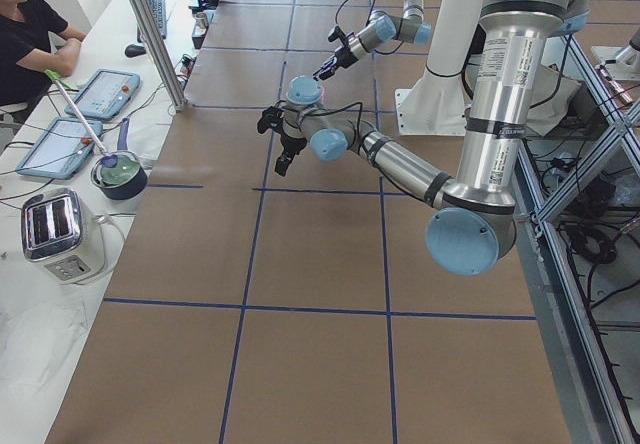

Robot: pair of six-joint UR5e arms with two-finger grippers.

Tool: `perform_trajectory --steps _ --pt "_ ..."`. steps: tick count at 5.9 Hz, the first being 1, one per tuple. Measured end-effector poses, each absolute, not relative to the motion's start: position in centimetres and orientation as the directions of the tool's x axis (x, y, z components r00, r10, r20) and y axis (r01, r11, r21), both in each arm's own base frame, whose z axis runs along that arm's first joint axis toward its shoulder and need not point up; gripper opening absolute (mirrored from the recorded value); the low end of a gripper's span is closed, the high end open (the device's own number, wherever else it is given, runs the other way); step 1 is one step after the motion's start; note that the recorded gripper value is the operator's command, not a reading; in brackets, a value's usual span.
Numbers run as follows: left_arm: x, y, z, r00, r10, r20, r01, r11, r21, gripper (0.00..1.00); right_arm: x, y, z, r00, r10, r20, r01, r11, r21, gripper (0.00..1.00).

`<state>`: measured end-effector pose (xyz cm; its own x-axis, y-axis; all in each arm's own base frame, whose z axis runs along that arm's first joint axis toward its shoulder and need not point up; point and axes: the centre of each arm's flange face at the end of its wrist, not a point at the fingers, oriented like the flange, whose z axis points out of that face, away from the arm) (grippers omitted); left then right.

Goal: Collect pens into pen holder

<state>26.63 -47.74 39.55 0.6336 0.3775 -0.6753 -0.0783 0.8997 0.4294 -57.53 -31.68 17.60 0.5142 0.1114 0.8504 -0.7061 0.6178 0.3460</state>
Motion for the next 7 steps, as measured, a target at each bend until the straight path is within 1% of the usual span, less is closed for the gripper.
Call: perform_trajectory --steps 1,2,3,4,5,6,7 --pt "26.6 -47.7 39.7 0.635 0.376 -0.675 -0.08 0.901 0.427 1.0 -54.7 -31.1 17.2 0.478 0.108 0.872 -0.693 0.656 0.299 1.0" --pt "26.6 -47.8 40.4 0.639 0.374 -0.672 -0.085 0.903 0.422 1.0 -51.6 -31.7 18.3 0.462 0.123 0.878 -0.659 0.711 0.247 1.0" --pt "26.6 -48.0 41.6 0.646 0.372 -0.667 -0.096 0.906 0.412 1.0 -48.5 -34.2 20.6 0.475 0.16 0.865 -0.598 0.78 0.184 1.0" --pt "26.5 -48.1 43.3 0.656 0.386 -0.648 -0.126 0.904 0.409 1.0 -45.0 -37.6 23.4 0.516 0.183 0.837 -0.51 0.85 0.129 1.0" --pt "25.6 -48.3 45.3 0.674 0.392 -0.627 -0.151 0.903 0.403 1.0 -40.8 -40.8 27.1 0.58 0.159 0.799 -0.408 0.906 0.116 1.0" --pt "23.6 -48.7 47.9 0.703 0.358 -0.615 -0.143 0.917 0.371 1.0 -35.8 -43.3 31.4 0.646 0.092 0.758 -0.289 0.948 0.131 1.0" --pt "20.4 -48.9 50.6 0.734 0.298 -0.61 -0.109 0.938 0.328 1.0 -30.5 -45.4 35.5 0.688 0.022 0.726 -0.188 0.971 0.149 1.0"
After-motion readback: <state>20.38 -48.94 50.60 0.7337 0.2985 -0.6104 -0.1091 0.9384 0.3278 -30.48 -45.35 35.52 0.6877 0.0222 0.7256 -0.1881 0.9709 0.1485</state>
